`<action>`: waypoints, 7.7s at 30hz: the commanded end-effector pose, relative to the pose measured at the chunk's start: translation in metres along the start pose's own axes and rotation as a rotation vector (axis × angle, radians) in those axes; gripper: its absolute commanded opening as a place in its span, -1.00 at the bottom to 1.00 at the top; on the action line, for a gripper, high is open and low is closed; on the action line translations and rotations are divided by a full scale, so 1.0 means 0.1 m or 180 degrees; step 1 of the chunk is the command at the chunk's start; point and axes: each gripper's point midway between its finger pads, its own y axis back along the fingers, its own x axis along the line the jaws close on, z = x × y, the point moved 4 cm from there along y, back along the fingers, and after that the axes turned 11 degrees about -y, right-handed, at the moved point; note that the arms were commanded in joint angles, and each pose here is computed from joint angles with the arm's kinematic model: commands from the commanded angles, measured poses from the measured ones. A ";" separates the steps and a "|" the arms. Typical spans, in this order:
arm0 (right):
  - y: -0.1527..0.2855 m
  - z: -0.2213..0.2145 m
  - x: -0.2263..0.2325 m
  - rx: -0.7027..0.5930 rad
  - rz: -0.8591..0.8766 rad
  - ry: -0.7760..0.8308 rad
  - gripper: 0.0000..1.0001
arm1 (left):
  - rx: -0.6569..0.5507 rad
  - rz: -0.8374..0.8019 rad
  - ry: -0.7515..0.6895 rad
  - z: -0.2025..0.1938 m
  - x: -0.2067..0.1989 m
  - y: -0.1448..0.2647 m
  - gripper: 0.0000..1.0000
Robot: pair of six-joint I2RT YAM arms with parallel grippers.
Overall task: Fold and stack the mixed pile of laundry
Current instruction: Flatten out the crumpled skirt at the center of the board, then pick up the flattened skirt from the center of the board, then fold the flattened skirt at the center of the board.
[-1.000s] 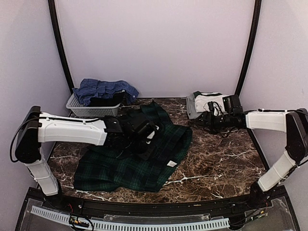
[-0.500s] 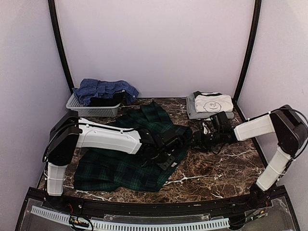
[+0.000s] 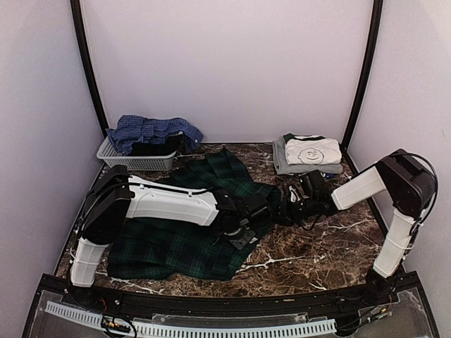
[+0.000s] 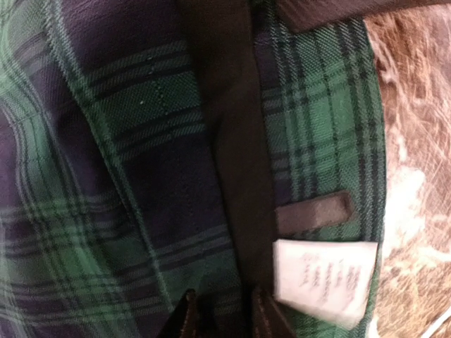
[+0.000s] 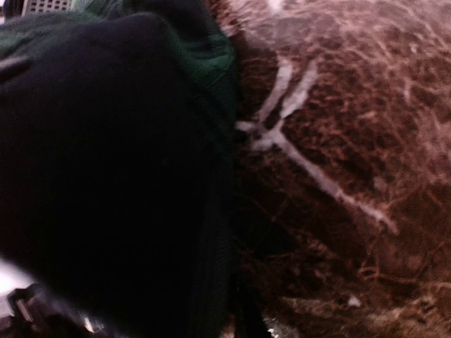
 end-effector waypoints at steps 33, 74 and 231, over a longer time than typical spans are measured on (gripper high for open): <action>0.03 -0.06 0.02 -0.0025 0.0115 0.0031 -0.87 | -0.0526 -0.0905 -0.0344 0.13 -0.60 0.28 -0.84; 0.17 0.94 -0.08 -0.0177 -0.0574 0.0467 -0.18 | -0.0098 -0.1375 0.0375 -1.11 0.31 0.51 -0.20; 0.73 -2.23 0.98 0.1003 -0.2001 0.4383 -1.00 | -0.1131 0.0716 -0.1015 -1.78 1.32 2.59 -1.00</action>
